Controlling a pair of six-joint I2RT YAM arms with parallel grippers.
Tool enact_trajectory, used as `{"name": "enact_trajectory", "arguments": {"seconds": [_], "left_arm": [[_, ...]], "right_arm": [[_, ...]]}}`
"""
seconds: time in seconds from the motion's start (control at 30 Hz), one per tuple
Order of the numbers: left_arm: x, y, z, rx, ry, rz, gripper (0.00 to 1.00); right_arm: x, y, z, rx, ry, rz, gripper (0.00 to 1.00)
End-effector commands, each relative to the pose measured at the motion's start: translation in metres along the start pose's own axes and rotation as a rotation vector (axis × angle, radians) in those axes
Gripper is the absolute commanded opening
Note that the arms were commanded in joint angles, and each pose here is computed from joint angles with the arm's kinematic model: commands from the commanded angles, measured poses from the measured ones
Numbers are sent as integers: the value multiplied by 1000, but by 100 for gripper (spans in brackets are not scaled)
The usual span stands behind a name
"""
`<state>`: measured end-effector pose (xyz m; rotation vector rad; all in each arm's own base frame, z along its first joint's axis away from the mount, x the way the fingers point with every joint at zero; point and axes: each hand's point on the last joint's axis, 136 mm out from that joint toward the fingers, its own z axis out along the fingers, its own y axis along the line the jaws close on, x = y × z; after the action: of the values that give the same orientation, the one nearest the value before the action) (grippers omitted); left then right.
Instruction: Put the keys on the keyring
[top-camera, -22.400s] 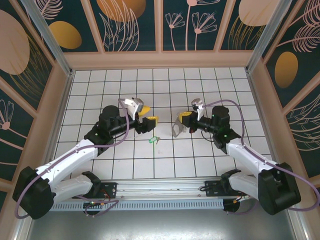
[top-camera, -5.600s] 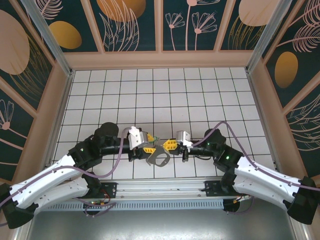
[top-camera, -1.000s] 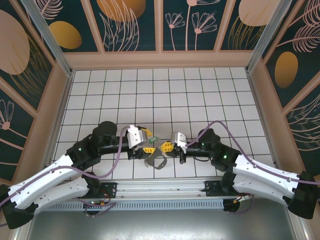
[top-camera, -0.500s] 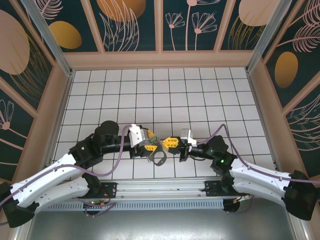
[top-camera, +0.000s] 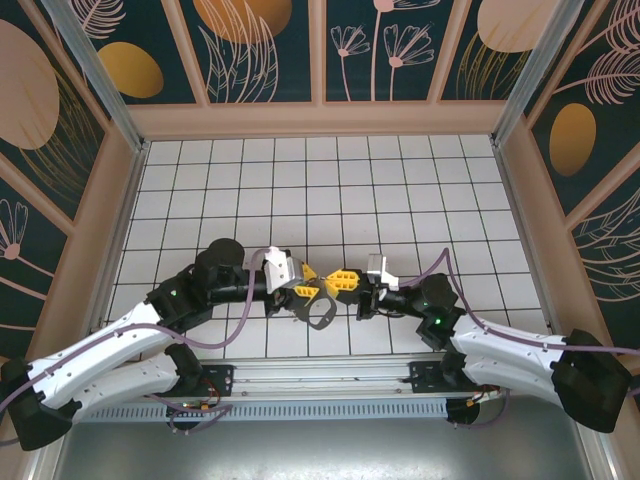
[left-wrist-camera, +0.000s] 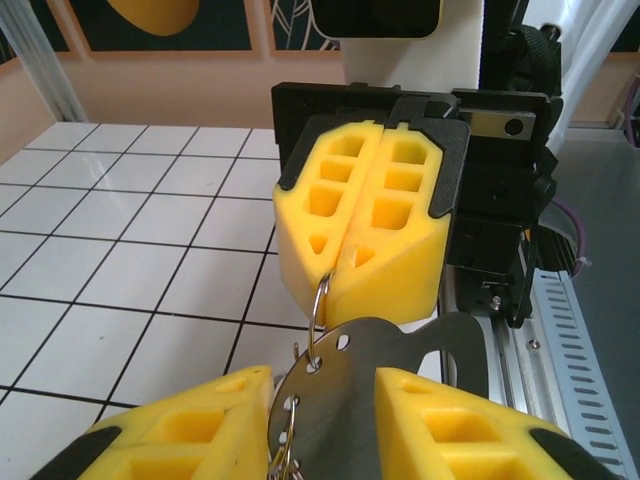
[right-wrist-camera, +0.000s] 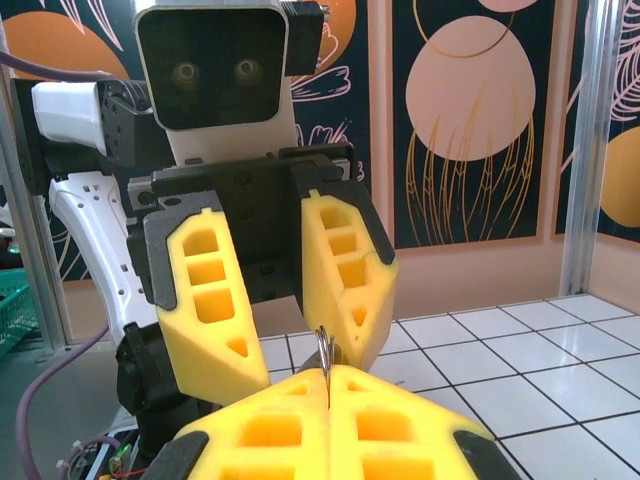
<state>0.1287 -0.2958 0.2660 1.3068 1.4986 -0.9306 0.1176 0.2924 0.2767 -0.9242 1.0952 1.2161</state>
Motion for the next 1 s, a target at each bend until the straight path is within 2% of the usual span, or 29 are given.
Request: {"name": "enact_trajectory", "arguments": {"seconds": [0.0, 0.07, 0.2, 0.3, 0.33, 0.47, 0.67, 0.97], "left_arm": [[-9, -3, 3, 29, -37, 8, 30], [-9, 4, 3, -6, -33, 14, 34], [-14, 21, -6, -126, -36, 25, 50], [-19, 19, -17, -149, -59, 22, 62], [-18, 19, -20, -154, -57, 16, 63], [-15, 12, -21, -120, -52, 0, 53], [-10, 2, -5, -21, -33, -12, 53], [-11, 5, 6, -2, -30, 5, 52]], "right_arm": [[-19, 1, -3, -1, -85, -25, 0], [-19, 2, -3, -4, -83, -25, 0], [-20, -1, -5, 15, -84, -30, 0], [-16, -6, -5, 46, -67, -34, 0], [-15, -9, -5, 59, -59, -33, 0], [-13, -17, -5, 106, -49, -32, 0], [-19, -26, -7, 163, -70, -49, 0], [-16, -21, -3, 125, -54, -53, 0]]}}
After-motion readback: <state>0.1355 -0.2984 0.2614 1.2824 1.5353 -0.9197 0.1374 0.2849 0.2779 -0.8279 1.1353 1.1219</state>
